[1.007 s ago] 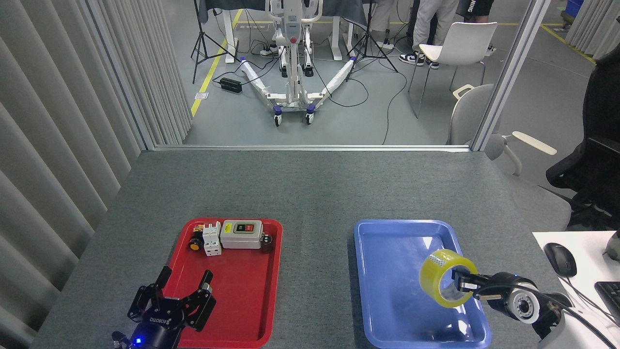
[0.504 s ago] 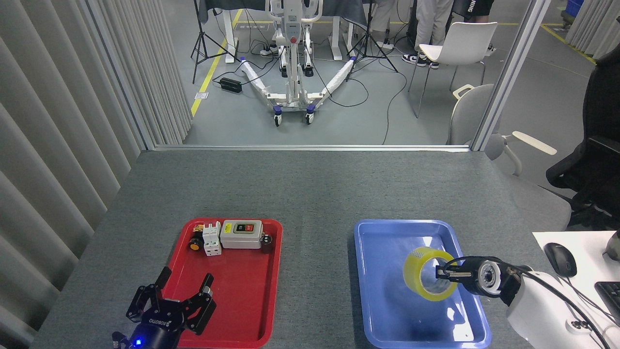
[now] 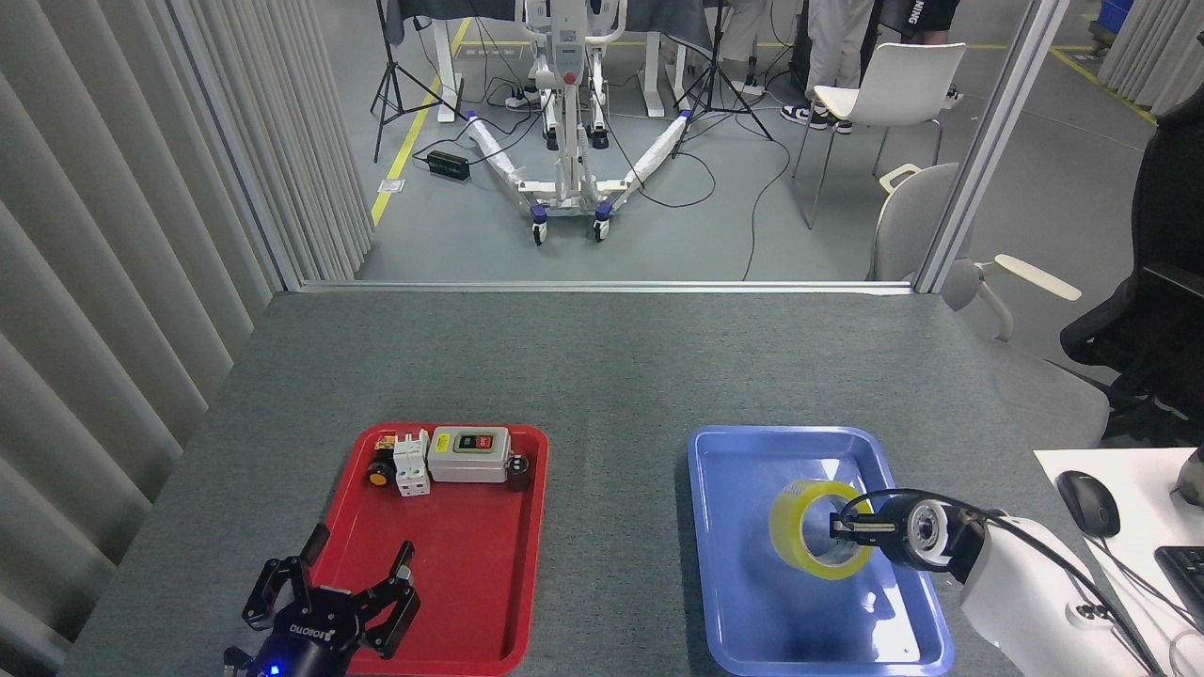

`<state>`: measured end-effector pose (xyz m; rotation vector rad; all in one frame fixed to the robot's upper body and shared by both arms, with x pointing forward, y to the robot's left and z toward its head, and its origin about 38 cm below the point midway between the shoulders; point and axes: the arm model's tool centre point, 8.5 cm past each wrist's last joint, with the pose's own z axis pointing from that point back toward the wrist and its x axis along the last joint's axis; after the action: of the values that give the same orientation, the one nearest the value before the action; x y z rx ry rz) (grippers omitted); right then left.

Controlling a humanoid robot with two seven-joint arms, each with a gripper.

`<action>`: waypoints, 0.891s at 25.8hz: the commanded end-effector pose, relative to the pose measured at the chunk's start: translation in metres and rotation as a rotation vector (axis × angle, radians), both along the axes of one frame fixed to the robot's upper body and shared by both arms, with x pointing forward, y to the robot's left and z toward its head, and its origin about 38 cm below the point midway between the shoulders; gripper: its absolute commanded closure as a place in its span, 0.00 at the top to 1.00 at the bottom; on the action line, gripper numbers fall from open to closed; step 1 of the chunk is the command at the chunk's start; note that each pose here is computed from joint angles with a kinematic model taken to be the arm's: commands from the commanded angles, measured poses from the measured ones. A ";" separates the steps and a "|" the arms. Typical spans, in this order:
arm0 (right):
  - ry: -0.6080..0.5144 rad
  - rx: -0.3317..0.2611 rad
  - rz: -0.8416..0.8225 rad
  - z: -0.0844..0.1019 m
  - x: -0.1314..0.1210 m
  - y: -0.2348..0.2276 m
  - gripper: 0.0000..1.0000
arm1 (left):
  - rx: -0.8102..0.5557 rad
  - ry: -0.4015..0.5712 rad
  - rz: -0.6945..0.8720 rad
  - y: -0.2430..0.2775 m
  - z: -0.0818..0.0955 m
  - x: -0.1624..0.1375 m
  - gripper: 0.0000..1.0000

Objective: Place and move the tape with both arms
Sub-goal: 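Lower the tape into the blue tray and open the right gripper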

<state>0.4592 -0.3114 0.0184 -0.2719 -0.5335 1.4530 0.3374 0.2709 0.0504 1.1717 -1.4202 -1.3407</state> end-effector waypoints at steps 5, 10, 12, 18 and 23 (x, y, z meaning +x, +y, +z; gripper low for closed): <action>-0.016 0.003 -0.008 0.004 0.003 -0.001 0.47 | 0.016 0.007 0.001 0.006 -0.002 -0.003 0.99; -0.021 0.006 -0.006 0.005 0.004 -0.001 0.49 | 0.031 0.005 0.010 0.014 0.000 -0.004 0.99; -0.024 0.009 -0.001 0.005 0.004 0.002 0.49 | 0.028 0.006 0.012 0.014 0.000 -0.004 0.99; -0.159 0.026 0.028 0.022 0.014 0.014 0.66 | 0.031 0.027 0.021 0.016 -0.006 -0.006 0.99; -0.294 -0.074 -0.007 0.036 0.009 -0.017 0.86 | 0.028 0.021 0.020 0.014 -0.004 -0.005 0.99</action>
<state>0.4702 -0.3138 0.0452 -0.4460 -0.6931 1.4381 0.3318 0.2860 0.0454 1.1833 -1.3727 -1.3609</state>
